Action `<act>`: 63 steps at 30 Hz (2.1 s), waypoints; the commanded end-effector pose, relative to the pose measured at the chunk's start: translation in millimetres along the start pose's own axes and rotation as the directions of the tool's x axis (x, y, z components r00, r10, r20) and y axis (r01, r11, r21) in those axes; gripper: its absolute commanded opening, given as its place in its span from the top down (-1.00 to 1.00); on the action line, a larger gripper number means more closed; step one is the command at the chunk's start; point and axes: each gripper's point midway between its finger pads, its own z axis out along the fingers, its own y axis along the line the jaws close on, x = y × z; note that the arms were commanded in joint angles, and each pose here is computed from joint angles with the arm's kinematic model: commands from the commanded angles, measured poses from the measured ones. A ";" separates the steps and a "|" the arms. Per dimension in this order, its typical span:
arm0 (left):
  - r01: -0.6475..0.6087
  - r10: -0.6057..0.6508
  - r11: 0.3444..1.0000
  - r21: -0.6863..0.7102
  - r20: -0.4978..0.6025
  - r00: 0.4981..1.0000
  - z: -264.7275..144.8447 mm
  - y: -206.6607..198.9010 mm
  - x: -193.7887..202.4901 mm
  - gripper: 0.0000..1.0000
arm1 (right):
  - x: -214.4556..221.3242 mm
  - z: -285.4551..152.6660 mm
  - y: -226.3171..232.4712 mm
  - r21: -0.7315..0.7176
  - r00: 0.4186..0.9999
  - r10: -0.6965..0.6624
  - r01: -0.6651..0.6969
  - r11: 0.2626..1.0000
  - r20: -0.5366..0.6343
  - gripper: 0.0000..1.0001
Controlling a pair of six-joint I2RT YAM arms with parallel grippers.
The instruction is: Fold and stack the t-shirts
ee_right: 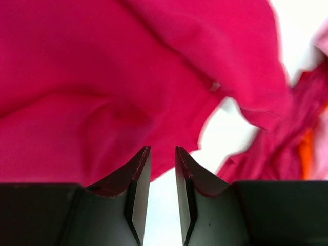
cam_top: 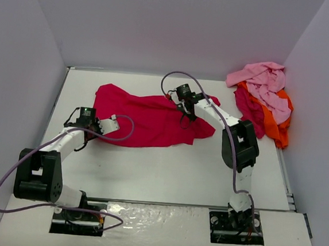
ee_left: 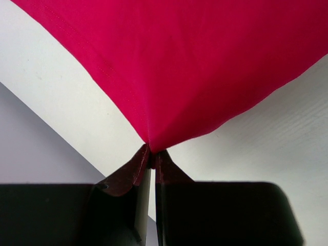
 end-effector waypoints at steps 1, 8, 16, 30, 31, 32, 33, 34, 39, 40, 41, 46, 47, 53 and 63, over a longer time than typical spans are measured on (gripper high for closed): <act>0.020 -0.018 0.998 -0.066 0.030 0.999 -10.8 21.4 -7.7 1.00 | -17.7 -35.9 -92.6 0.376 0.987 0.132 -0.155 0.914 0.087 0.27; 0.020 -0.019 0.998 -0.056 0.025 1.000 -3.5 14.8 -4.8 1.00 | 18.1 -59.9 -88.4 0.326 0.993 0.082 -0.105 0.940 0.085 0.28; 0.022 -0.020 0.998 -0.054 0.033 0.999 -1.8 19.7 -9.0 1.00 | 66.0 -72.8 -49.8 0.148 0.997 -0.003 -0.008 0.989 0.079 0.35; 0.023 -0.021 0.998 -0.052 0.024 0.999 -5.1 13.1 -4.1 1.00 | 68.0 -60.2 72.8 -0.318 0.993 -0.040 0.075 0.945 0.114 0.43; 0.023 -0.021 0.998 -0.050 0.024 0.999 -5.3 12.7 -3.9 1.00 | 67.2 -59.6 76.7 -0.323 0.992 -0.046 0.081 0.943 0.114 0.44; 0.023 -0.022 0.999 -0.049 0.023 1.000 -5.5 12.2 -3.7 1.00 | 65.6 -59.0 79.5 -0.326 0.992 -0.051 0.086 0.941 0.114 0.44; 0.024 -0.023 0.999 -0.048 0.023 0.999 -5.5 11.7 -3.4 1.00 | 62.0 -58.6 79.8 -0.326 0.992 -0.051 0.087 0.941 0.119 0.44; 0.025 -0.024 0.999 -0.048 0.022 0.999 -5.6 11.1 -3.1 1.00 | 58.4 -58.1 80.2 -0.325 0.991 -0.051 0.088 0.942 0.123 0.45; 0.030 -0.029 0.998 -0.046 0.022 0.999 -7.7 8.9 -1.9 1.00 | 55.6 -44.6 97.8 -0.367 0.995 -0.069 0.092 0.926 0.075 0.44; 0.029 -0.028 0.998 -0.047 0.022 0.999 -7.8 8.0 -1.3 1.00 | 57.0 -42.4 101.2 -0.375 0.995 -0.077 0.097 0.922 0.070 0.41; 0.027 -0.026 0.998 -0.048 0.021 0.999 -7.9 7.0 -0.6 1.00 | 58.4 -40.1 104.6 -0.382 0.994 -0.085 0.103 0.918 0.065 0.39; 0.017 -0.016 0.999 -0.041 0.017 1.000 -6.0 3.9 1.2 1.00 | 51.1 -35.0 121.2 -0.420 0.993 -0.092 0.113 0.901 0.070 0.31; 0.018 -0.018 0.999 -0.042 0.017 1.000 -6.3 4.4 0.9 1.00 | 48.4 -34.0 124.5 -0.427 0.993 -0.092 0.113 0.897 0.070 0.31; 0.024 -0.024 0.999 -0.043 0.018 1.000 -6.7 4.9 0.5 1.00 | 43.0 -19.0 152.7 -0.459 0.988 -0.150 0.154 0.875 0.045 0.52; 0.022 -0.021 0.999 -0.045 0.018 1.000 -3.4 1.7 2.6 1.00 | 35.9 -30.9 141.1 -0.391 0.985 -0.163 0.174 0.904 0.060 0.81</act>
